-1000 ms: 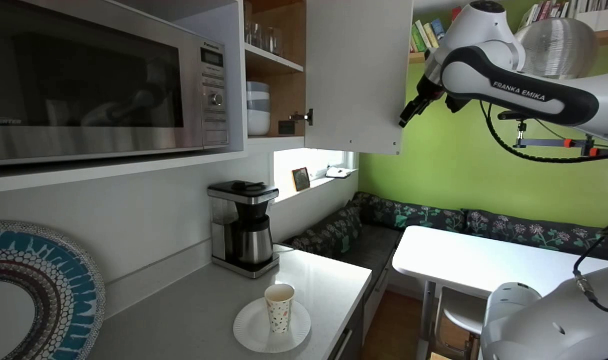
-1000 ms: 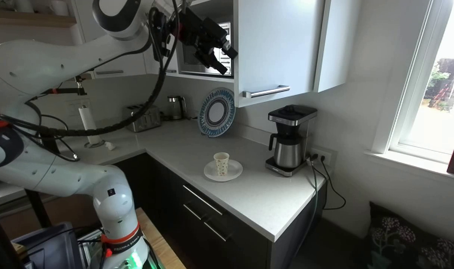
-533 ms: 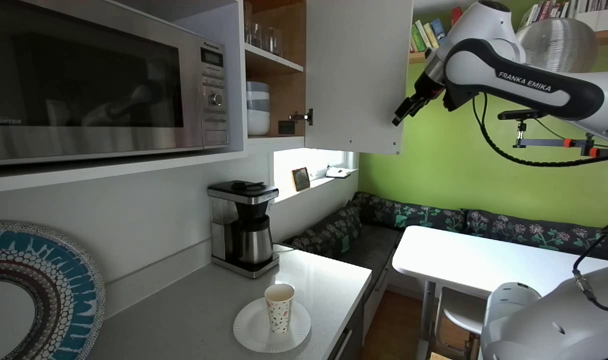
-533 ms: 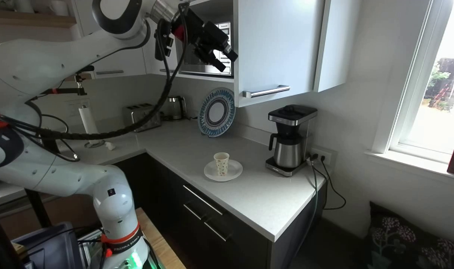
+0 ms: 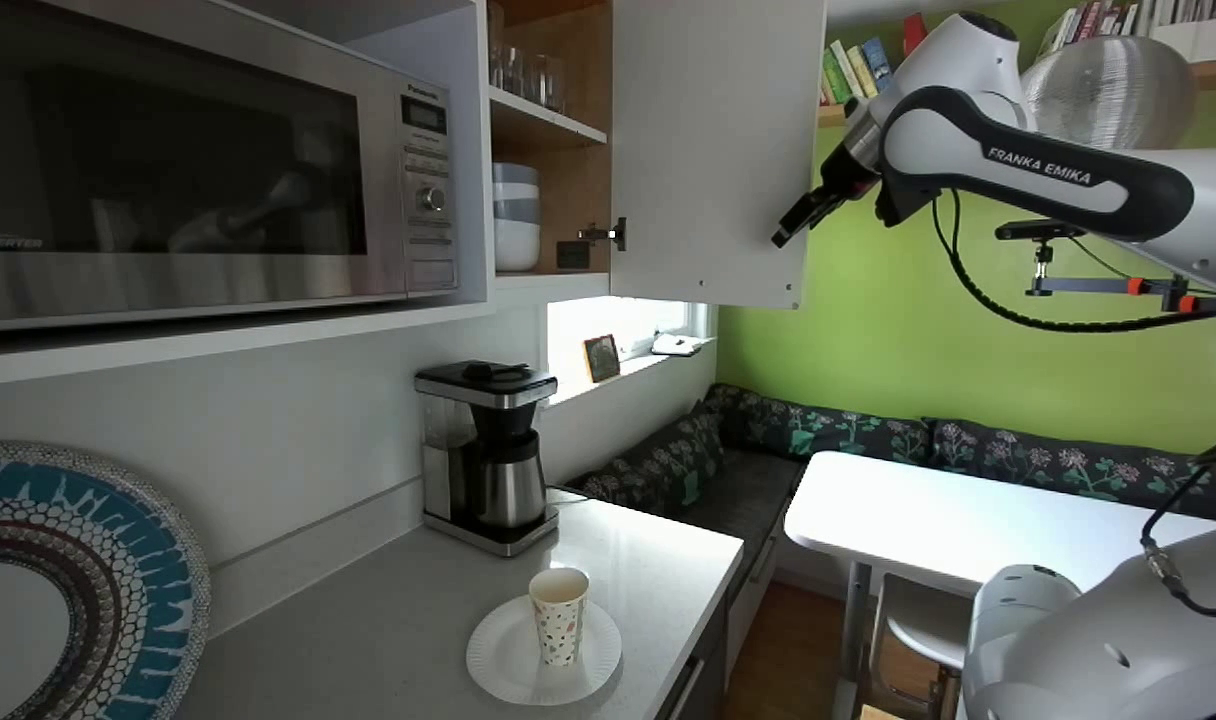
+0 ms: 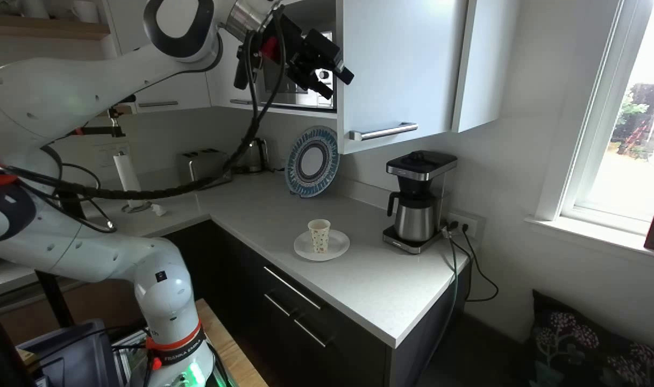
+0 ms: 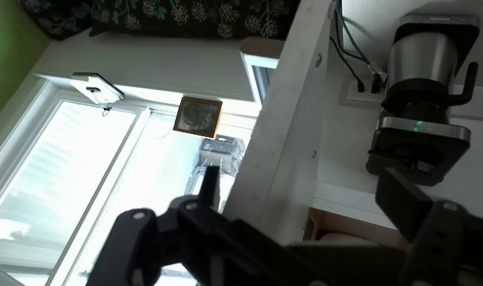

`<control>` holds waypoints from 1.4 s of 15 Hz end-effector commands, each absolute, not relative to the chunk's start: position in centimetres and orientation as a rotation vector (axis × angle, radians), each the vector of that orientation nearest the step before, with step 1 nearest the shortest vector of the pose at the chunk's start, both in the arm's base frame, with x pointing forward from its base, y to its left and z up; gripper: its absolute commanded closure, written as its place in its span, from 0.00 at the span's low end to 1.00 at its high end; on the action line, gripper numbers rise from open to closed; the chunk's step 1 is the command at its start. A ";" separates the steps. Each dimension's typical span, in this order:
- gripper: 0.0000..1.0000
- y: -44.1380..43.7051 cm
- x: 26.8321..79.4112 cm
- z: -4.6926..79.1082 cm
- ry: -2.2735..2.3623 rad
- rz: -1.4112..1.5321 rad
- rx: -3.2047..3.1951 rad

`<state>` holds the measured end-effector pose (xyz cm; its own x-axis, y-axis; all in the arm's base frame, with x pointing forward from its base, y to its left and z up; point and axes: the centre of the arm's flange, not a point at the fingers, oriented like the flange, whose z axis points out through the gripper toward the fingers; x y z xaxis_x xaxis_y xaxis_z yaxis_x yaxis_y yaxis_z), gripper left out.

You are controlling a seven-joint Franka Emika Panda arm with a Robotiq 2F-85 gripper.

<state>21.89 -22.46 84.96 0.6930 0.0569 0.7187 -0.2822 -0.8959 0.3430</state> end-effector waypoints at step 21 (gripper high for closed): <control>0.00 -8.9 33.5 85.0 0.049 1.430 2.850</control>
